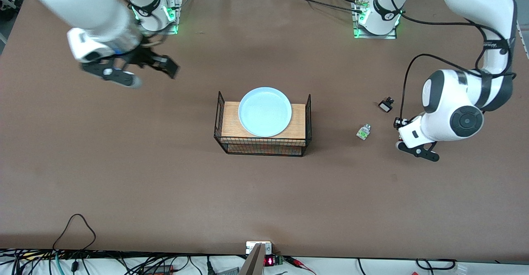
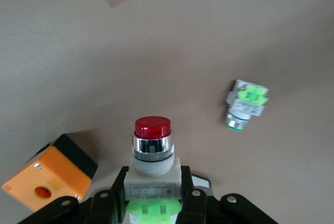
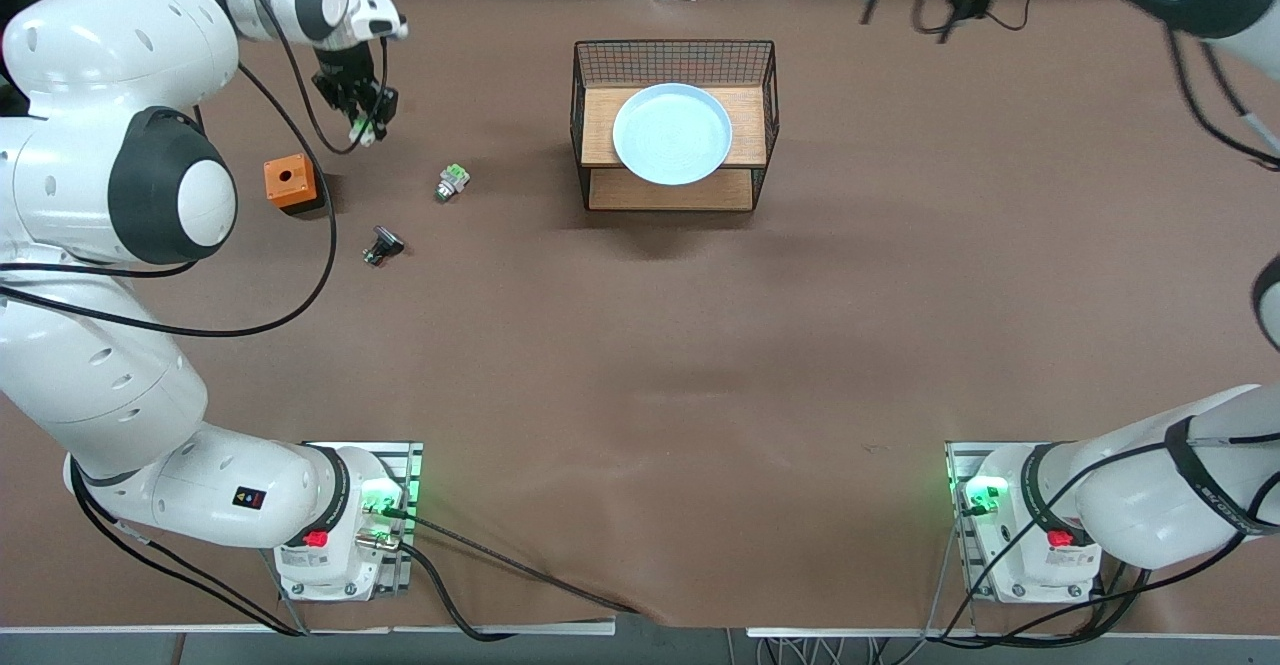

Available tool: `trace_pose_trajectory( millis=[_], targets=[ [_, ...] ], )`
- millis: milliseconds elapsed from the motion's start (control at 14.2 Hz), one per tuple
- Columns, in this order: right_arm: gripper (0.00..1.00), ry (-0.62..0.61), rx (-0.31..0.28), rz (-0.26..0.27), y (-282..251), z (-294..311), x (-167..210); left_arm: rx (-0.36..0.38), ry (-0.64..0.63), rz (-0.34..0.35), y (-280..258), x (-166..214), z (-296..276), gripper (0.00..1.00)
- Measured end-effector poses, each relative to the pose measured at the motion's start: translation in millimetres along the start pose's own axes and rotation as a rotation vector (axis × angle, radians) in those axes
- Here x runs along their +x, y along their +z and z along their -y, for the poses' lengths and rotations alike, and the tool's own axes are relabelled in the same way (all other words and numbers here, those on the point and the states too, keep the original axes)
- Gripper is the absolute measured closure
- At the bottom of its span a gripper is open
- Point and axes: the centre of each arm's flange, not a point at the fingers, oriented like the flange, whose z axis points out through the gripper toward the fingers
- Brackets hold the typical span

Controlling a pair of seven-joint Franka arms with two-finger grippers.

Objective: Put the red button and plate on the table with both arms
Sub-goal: 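Lower the red button onto the table while the right gripper reaches the plate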

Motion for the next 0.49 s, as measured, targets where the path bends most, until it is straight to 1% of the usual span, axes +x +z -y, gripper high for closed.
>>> trace_pose_trajectory(
  millis=[71, 212, 353, 494],
  targets=[
    [0.0, 0.035, 0.019, -0.002, 7.4, 16.0, -4.6, 0.0, -0.003, 0.006, 15.0, -1.0, 2.6, 0.59],
    [0.0, 0.131, 0.054, 0.01, 28.2, 47.2, -14.4, 0.006, -0.011, 0.009, 50.2, 3.8, 10.8, 0.59],
    [0.0, 0.227, 0.068, 0.006, 51.1, 76.0, -25.5, 0.019, -0.007, -0.002, 83.8, 12.5, 19.6, 0.59],
    [0.0, 0.305, 0.07, 0.004, 73.2, 99.4, -37.2, 0.03, -0.002, -0.015, 104.3, 18.3, 23.2, 0.59]
  ],
)
